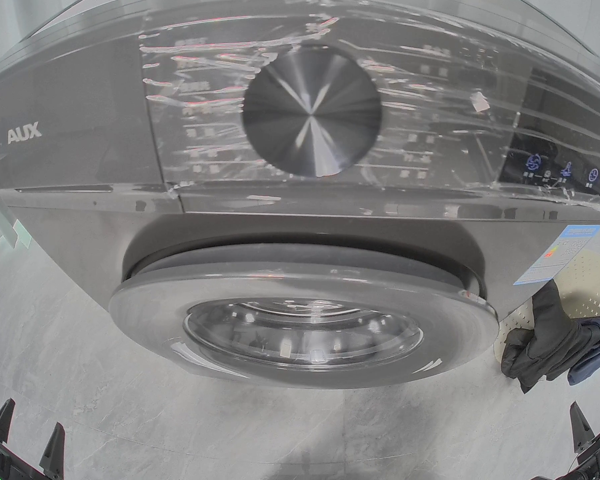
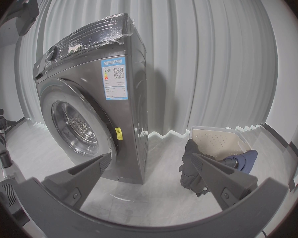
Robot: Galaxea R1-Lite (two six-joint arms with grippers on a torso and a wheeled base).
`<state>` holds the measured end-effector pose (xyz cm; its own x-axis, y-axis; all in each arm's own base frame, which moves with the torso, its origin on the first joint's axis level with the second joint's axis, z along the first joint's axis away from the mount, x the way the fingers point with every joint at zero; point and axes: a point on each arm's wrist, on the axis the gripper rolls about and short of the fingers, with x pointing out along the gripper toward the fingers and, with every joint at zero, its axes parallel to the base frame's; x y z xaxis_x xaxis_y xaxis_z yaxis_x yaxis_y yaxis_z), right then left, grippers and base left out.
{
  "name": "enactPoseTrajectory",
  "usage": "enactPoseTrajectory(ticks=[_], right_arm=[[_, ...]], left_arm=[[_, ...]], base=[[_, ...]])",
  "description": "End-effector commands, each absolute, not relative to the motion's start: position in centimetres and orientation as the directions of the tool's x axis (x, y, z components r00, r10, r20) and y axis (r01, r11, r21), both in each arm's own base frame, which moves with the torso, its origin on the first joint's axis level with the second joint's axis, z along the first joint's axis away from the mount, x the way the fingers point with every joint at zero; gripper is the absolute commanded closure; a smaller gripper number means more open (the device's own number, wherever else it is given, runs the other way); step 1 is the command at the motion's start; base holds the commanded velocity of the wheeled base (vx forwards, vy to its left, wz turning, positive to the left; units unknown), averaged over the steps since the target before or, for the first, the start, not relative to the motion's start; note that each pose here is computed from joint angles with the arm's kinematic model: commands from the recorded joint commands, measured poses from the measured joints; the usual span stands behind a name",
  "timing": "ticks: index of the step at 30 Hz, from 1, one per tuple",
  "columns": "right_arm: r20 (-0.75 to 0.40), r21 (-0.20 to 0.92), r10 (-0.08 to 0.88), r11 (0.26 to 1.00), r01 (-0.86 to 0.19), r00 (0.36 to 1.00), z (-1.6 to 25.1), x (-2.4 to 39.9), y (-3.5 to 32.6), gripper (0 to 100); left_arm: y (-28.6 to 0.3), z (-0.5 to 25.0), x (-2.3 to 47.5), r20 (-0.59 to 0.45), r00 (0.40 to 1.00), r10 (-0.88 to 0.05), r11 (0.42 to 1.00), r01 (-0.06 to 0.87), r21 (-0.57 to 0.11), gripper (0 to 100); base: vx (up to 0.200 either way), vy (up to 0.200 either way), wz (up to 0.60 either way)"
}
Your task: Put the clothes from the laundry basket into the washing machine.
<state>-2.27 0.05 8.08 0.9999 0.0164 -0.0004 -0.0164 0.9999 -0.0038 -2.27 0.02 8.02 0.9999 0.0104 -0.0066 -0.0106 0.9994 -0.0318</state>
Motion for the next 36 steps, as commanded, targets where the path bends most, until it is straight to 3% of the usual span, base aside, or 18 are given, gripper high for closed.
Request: enactPoseTrajectory(ticks=[1,30,36], right_arm=[[-0.006,-0.004,0.017,1.0,-0.017,1.0,7.61,-2.23,0.05,0],[-0.006,-0.008,0.017,1.0,-0.017,1.0,7.61,-2.23,0.05,0],[-0.006,-0.006,0.017,1.0,-0.017,1.0,7.61,-2.23,0.05,0]], left_arm=[[0.02,7.57,-2.29,-0.005,1.0,0.011,0.999,-0.011,-0.032,0],[0.02,7.57,-2.29,-0.005,1.0,0.011,0.999,-0.011,-0.034,0],[0.02,7.57,-2.29,-0.005,1.0,0.011,0.999,-0.011,-0.034,0]], base=[[0.0,0.0,0.0],[0.0,0.0,0.0],[0.0,0.0,0.6]])
